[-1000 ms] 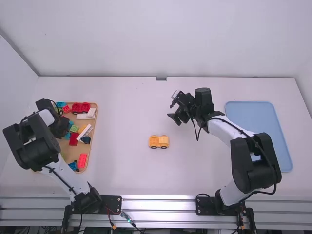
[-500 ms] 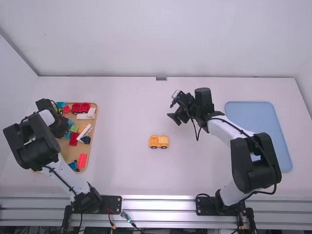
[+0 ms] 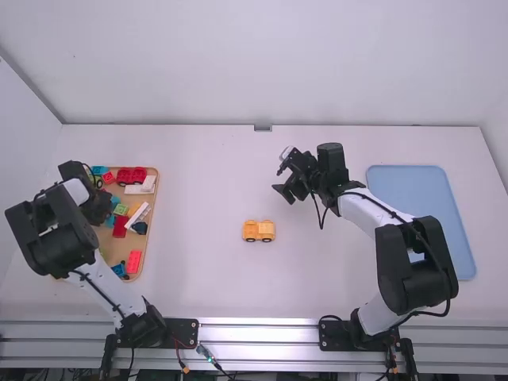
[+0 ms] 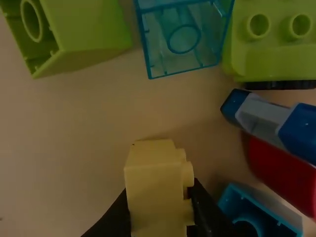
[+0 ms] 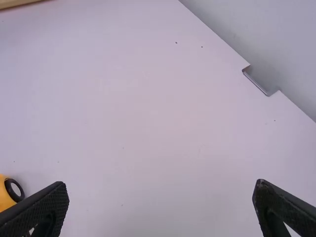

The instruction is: Assemble lego blocks to make yellow taxi

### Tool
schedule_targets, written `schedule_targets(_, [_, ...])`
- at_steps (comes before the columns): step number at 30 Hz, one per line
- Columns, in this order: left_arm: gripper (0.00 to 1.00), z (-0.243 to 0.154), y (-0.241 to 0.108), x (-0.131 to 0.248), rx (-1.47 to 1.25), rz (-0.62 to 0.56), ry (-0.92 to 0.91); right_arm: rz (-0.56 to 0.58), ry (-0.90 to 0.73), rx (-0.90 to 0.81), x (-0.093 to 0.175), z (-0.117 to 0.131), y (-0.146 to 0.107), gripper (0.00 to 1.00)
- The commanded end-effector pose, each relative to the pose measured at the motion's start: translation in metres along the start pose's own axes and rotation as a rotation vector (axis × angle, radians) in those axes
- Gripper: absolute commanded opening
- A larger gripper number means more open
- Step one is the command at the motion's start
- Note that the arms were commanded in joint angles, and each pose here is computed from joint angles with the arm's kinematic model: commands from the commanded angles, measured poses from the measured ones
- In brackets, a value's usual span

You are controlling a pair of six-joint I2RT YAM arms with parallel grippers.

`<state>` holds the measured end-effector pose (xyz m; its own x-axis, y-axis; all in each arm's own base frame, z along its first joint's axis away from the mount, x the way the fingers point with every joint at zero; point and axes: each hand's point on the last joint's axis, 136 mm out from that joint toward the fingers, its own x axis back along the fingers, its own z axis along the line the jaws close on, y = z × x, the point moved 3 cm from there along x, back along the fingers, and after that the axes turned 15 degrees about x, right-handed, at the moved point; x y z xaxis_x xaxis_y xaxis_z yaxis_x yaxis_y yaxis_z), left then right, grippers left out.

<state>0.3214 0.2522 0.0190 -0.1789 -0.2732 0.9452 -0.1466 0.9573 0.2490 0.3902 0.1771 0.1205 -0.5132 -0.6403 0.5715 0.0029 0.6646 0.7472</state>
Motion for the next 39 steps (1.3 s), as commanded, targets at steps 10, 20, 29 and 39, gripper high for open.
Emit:
schedule_targets(10, [0.02, -0.014, 0.014, 0.047, -0.072, -0.069, 0.029, -0.116, -0.041, -0.141, 0.007, -0.016, 0.027, 0.99])
schedule_targets(20, [0.02, -0.064, -0.029, 0.118, -0.297, -0.126, -0.174, -0.317, -0.011, -0.294, 0.016, -0.026, 0.065, 0.99])
schedule_targets(29, [0.02, -0.103, -0.125, 0.16, -0.582, -0.178, -0.366, -0.34, 0.059, -0.476, -0.011, -0.056, 0.069, 0.99])
schedule_targets(39, [0.02, -0.111, -0.294, 0.195, -1.24, -0.044, -0.795, -0.514, 0.714, -0.563, -0.039, -0.035, 0.099, 0.99])
